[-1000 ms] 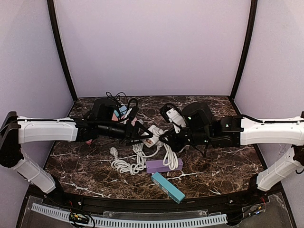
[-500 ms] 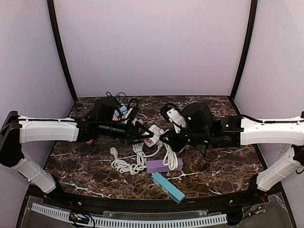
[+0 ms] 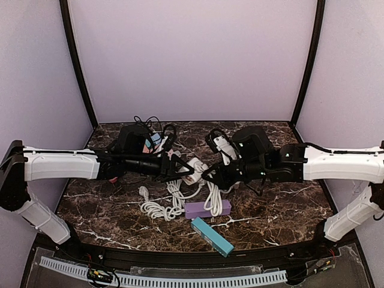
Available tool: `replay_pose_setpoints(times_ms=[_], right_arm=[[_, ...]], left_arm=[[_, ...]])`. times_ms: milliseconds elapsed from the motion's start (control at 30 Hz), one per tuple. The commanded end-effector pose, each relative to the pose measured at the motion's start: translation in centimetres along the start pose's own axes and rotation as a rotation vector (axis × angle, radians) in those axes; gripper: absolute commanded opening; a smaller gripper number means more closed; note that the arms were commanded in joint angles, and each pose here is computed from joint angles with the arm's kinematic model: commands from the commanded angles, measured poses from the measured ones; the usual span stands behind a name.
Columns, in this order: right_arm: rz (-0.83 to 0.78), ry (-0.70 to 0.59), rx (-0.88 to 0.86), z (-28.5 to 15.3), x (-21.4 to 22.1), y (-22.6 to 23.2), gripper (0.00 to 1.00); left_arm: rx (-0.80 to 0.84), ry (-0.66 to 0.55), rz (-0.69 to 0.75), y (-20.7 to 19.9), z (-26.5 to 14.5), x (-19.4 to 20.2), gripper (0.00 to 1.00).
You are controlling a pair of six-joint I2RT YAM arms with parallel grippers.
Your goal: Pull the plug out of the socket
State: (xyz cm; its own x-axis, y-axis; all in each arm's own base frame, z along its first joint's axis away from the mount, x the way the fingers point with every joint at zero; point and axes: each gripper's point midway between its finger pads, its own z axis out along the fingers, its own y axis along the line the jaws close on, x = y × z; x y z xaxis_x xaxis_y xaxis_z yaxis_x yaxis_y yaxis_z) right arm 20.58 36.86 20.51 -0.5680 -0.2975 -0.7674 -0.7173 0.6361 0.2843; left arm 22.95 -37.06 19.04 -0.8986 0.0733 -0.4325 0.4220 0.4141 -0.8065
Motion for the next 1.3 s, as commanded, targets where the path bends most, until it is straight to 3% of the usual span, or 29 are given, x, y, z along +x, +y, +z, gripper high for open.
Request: replay_pose_setpoints(times_ms=[0, 400, 767, 1267], right_arm=[[0.117, -0.172, -0.086, -1.8, -4.8, 0.3, 0.0], [0.02, -0.234, -0.107, -2.9, -5.3, 2.2, 0.0], [-0.143, -0.24, -0.045, -3.4, -4.2, 4.6, 0.0], [-0.059, -0.249, 0.001, -3.9, -4.0, 3.6, 0.0]], left_arm=[[-0.037, 0.052, 0.053, 0.8, -0.1, 2.1, 0.09], [-0.155, 0.005, -0.021, 3.3, -0.3, 1.8, 0.06], [-0.055, -0.045, -0.13, 3.1, 0.3, 0.6, 0.04], [-0.041, -0.01, -0.075, 2.7, 0.0, 0.8, 0.04]])
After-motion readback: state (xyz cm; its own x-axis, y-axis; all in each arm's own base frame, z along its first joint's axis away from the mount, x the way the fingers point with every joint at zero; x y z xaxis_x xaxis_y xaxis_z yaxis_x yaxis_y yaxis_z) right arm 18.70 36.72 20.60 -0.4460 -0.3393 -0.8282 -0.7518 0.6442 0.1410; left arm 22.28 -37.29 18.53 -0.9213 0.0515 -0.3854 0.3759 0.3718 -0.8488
